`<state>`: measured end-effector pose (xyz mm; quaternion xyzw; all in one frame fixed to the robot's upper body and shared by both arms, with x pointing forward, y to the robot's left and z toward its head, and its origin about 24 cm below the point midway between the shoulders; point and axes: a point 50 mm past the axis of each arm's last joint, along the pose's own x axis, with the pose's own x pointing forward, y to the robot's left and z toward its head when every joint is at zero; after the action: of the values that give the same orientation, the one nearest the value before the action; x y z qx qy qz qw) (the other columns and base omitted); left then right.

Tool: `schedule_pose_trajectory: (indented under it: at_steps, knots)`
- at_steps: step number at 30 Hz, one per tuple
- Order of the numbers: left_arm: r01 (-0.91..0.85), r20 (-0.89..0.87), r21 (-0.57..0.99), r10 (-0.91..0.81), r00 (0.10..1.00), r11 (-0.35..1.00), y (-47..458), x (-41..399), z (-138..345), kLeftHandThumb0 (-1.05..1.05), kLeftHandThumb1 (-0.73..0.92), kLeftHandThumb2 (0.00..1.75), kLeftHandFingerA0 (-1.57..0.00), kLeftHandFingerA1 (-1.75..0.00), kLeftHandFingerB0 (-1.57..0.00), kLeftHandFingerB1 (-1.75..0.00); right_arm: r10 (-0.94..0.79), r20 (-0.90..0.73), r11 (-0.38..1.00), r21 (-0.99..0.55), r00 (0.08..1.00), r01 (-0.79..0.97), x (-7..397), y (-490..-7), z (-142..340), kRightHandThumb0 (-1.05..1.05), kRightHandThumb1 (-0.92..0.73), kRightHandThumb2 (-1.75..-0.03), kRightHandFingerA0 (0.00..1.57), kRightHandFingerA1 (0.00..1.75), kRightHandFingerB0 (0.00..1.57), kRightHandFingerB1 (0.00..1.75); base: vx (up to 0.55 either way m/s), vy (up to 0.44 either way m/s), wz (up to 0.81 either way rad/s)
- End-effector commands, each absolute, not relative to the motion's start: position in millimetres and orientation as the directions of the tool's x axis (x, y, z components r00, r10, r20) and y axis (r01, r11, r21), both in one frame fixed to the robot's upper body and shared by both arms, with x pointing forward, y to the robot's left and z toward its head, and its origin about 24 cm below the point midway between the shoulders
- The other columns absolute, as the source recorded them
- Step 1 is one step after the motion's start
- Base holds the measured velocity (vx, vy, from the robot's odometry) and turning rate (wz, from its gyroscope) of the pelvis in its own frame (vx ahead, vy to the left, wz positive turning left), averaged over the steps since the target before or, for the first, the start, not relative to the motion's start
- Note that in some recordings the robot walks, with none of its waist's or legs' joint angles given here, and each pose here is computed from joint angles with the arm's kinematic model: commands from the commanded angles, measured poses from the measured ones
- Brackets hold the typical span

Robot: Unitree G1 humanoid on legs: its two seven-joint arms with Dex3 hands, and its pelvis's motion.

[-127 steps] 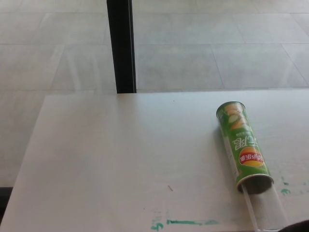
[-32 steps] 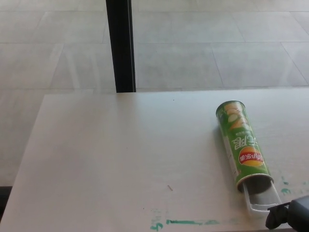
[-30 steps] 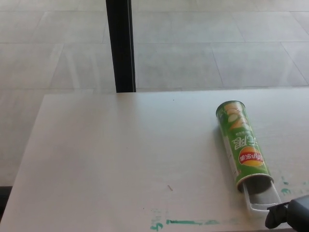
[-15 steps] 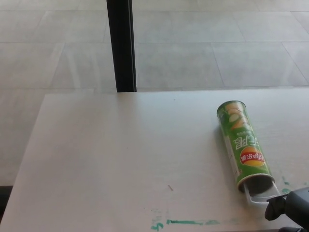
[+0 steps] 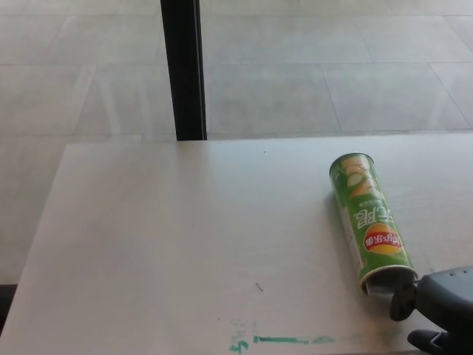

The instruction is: Use the right hand as a fist to push the chips tray inside its container kept in the middle of the desk

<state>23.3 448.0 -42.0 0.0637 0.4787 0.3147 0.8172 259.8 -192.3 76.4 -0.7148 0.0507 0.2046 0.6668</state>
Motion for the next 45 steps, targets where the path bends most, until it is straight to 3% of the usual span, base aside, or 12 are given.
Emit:
schedule_pose_trajectory:
  at_steps: [1, 2, 9, 10, 11, 12, 20, 25, 28, 36, 37, 45]
  knots:
    - [-0.467, -0.730, 0.414, 0.591, 0.342, 0.781, 453, 23, -37, -0.67, 0.77, 0.63, -0.52, -0.56, -0.41, -0.42, 0.198, -0.318, -0.091, -0.948, 0.927, -0.306, 268, -185, 79, -0.62, -0.77, -0.63, 0.80, 1.01, 0.54, 0.44, 0.00, 0.000, 0.00]
    - [-0.450, -0.732, 0.416, 0.584, 0.350, 0.790, 453, 24, -37, -0.68, 0.63, 0.99, -0.43, -0.62, -0.31, -0.53, 0.190, -0.326, -0.093, -0.945, 0.926, -0.313, 271, -184, 78, -0.61, -0.77, -0.63, 0.81, 0.96, 0.54, 0.43, 0.00, 0.000, 0.00]
    - [-0.481, -0.734, 0.402, 0.588, 0.341, 0.779, 451, 20, -38, -0.68, 0.76, 0.63, -0.53, -0.54, -0.39, -0.42, 0.168, -0.300, -0.104, -0.953, 0.939, -0.286, 281, -184, 82, -0.60, -0.75, -0.63, 0.77, 1.10, 0.52, 0.45, 0.00, 0.000, 0.00]
    - [-0.501, -0.735, 0.388, 0.587, 0.339, 0.774, 451, 20, -39, -0.67, 0.75, 0.62, -0.52, -0.54, -0.39, -0.42, 0.168, -0.299, -0.102, -0.953, 0.939, -0.285, 283, -185, 84, -0.59, -0.63, -1.02, 0.75, 0.94, 0.45, 0.60, 0.00, 0.000, 0.00]
    - [-0.469, -0.737, 0.404, 0.583, 0.343, 0.786, 452, 20, -38, -0.68, 0.77, 0.63, -0.50, -0.53, -0.39, -0.42, 0.167, -0.297, -0.104, -0.954, 0.940, -0.283, 284, -186, 84, -0.60, -0.76, -0.63, 0.69, 0.94, 0.52, 0.45, 0.00, 0.000, 0.00]
    - [-0.457, -0.737, 0.413, 0.584, 0.340, 0.788, 451, 19, -38, -0.69, 0.61, 0.98, -0.44, -0.61, -0.33, -0.53, 0.169, -0.287, -0.097, -0.957, 0.943, -0.274, 284, -186, 85, -0.61, -0.76, -0.63, 0.69, 0.96, 0.52, 0.46, 0.00, 0.000, 0.00]
    - [-0.473, -0.737, 0.414, 0.592, 0.327, 0.777, 451, 17, -39, -0.66, 0.76, 0.62, -0.53, -0.56, -0.39, -0.41, 0.155, -0.277, -0.112, -0.959, 0.948, -0.262, 290, -188, 94, -0.63, -0.77, -0.63, 0.74, 1.17, 0.48, 0.42, 0.00, 0.000, 0.00]
    - [-0.445, -0.738, 0.419, 0.583, 0.340, 0.791, 451, 17, -38, -0.65, 0.62, 0.99, -0.42, -0.61, -0.32, -0.54, 0.157, -0.260, -0.136, -0.961, 0.953, -0.240, 290, -187, 98, -0.64, -0.77, -0.64, 0.77, 1.32, 0.48, 0.42, 0.00, 0.000, 0.00]
    - [-0.454, -0.738, 0.420, 0.587, 0.333, 0.786, 452, 17, -38, -0.64, 0.77, 0.63, -0.50, -0.54, -0.38, -0.40, 0.169, -0.267, -0.109, -0.962, 0.949, -0.251, 287, -188, 97, -0.63, -0.76, -0.63, 0.76, 1.19, 0.50, 0.44, 0.00, 0.000, 0.00]
    - [-0.461, -0.737, 0.414, 0.586, 0.336, 0.785, 451, 16, -39, -0.65, 0.79, 0.63, -0.49, -0.56, -0.37, -0.42, 0.222, -0.355, -0.072, -0.935, 0.908, -0.347, 267, -187, 96, -0.61, -0.77, -0.63, 0.77, 0.81, 0.53, 0.42, 0.00, 0.000, 0.00]
    - [-0.460, -0.734, 0.413, 0.586, 0.342, 0.786, 451, 16, -38, -0.67, 0.63, 0.99, -0.43, -0.63, -0.31, -0.53, 0.244, -0.384, -0.049, -0.922, 0.890, -0.384, 261, -187, 98, -0.62, -0.77, -0.63, 0.78, 0.82, 0.56, 0.42, 0.00, 0.000, 0.00]
    - [-0.463, -0.732, 0.413, 0.589, 0.344, 0.784, 452, 16, -37, -0.66, 0.78, 0.63, -0.51, -0.56, -0.39, -0.42, 0.301, -0.467, -0.022, -0.875, 0.832, -0.483, 233, -187, 111, -0.62, -0.77, -0.63, 0.74, 0.75, 0.56, 0.40, 0.00, 0.000, 0.00]
